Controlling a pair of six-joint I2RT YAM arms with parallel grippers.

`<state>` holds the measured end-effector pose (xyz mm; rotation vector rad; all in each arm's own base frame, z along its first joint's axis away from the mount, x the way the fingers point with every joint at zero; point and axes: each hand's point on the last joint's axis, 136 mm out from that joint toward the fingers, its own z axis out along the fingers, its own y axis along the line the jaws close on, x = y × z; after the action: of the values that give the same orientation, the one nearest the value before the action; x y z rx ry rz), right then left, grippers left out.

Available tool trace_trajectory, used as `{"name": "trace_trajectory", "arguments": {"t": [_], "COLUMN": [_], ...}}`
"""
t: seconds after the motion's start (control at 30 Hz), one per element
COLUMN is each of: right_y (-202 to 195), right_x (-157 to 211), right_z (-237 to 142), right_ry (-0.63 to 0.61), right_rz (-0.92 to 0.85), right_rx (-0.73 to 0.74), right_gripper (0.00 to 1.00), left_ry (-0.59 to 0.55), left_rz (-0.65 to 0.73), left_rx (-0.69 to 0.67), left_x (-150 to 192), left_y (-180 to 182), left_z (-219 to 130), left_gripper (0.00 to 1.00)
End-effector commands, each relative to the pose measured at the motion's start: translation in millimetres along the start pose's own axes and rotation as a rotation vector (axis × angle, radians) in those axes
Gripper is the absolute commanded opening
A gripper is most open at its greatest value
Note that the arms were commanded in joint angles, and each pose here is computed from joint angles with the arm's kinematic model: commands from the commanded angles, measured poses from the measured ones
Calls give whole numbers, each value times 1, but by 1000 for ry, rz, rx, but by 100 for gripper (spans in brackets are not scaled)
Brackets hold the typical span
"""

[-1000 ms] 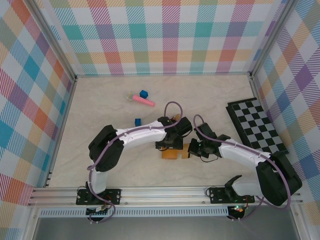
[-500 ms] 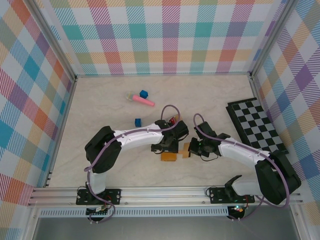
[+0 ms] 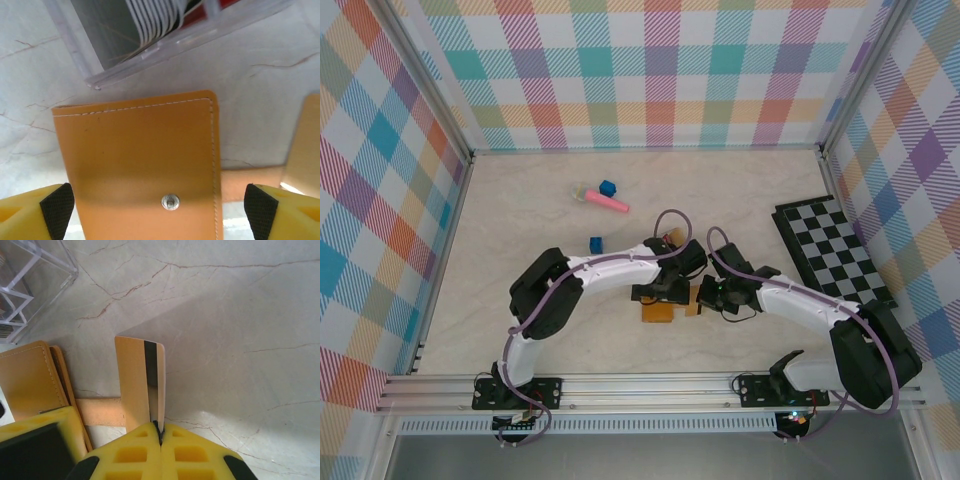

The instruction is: Put the credit cards into the card holder

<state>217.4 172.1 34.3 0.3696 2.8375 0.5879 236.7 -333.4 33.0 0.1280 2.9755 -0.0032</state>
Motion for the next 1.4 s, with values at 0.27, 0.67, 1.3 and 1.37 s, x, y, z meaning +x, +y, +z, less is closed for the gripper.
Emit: {"name": "trace_trajectory", "arguments": {"t": [0.27, 0.67, 1.3, 1.37], "right_y": [-48, -51, -52, -52], "right_x": [16, 15, 15, 16], "right_z": [6, 9, 9, 10], "right_ry": [44, 52, 56, 58], "right_rz": [19, 20, 22, 22], "right_rx": [190, 210, 214, 215], "right_gripper": [5, 5, 5, 5], "left_ry": [-15, -50, 12, 23], "left_rz": [-8, -21, -16, -8], "left_rx": [-75, -52, 26, 10], "left_x": [-5, -5, -4, -5], "left_y": [19, 32, 13, 11], "left_z": [-11, -37, -16, -11], "left_gripper": [86, 83, 91, 92]}}
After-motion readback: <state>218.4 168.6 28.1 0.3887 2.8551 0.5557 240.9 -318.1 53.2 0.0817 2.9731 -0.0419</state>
